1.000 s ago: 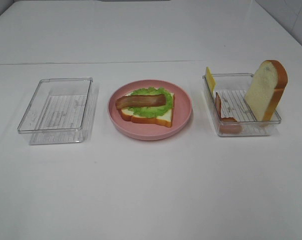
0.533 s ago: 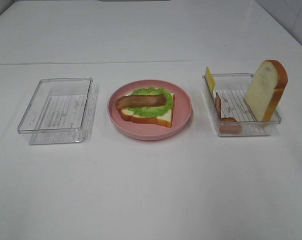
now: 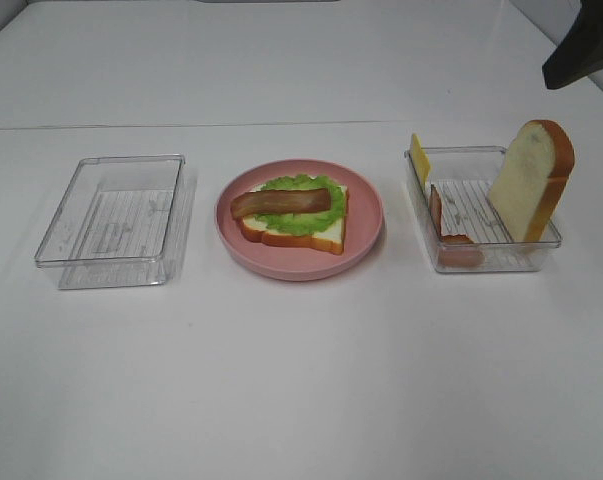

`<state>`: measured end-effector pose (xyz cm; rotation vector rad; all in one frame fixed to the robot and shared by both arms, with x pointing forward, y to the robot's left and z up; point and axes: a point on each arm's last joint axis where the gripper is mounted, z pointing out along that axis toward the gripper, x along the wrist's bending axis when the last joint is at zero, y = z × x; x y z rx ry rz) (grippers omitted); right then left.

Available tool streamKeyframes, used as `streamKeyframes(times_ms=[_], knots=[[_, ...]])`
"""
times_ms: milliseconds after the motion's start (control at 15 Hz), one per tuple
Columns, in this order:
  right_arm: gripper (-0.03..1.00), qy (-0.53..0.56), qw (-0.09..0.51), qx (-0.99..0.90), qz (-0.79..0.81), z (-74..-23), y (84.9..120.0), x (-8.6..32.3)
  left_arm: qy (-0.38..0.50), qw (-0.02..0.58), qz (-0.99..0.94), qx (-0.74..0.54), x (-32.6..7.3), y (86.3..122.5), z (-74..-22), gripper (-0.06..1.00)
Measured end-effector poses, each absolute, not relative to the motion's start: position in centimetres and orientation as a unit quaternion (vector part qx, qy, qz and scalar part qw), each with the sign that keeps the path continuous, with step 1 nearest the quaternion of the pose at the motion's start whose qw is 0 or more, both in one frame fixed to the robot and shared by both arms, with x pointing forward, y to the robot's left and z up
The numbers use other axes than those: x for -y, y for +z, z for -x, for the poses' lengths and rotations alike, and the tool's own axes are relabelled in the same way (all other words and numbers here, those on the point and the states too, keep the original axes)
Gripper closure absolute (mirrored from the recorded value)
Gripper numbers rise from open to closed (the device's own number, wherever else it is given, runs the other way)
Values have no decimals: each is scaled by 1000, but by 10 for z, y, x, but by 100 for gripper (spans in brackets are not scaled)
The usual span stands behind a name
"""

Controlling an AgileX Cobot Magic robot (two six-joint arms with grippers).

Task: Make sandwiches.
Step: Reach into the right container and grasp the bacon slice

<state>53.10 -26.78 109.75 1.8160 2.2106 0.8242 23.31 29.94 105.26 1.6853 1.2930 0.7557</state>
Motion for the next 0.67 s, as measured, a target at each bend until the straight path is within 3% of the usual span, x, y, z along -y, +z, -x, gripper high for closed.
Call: streamKeyframes(times_ms=[133, 467, 667], knots=[[20, 254, 53, -760, -597, -554, 1093, 259, 303, 429, -675, -518, -299, 1053, -233, 14], [20, 181, 5, -804, -566, -602, 1046, 194, 303, 429, -675, -518, -299, 1053, -233, 14], [20, 149, -27, -796, -587, -617, 1021, 185, 303, 429, -675, -518, -299, 1053, -233, 14]])
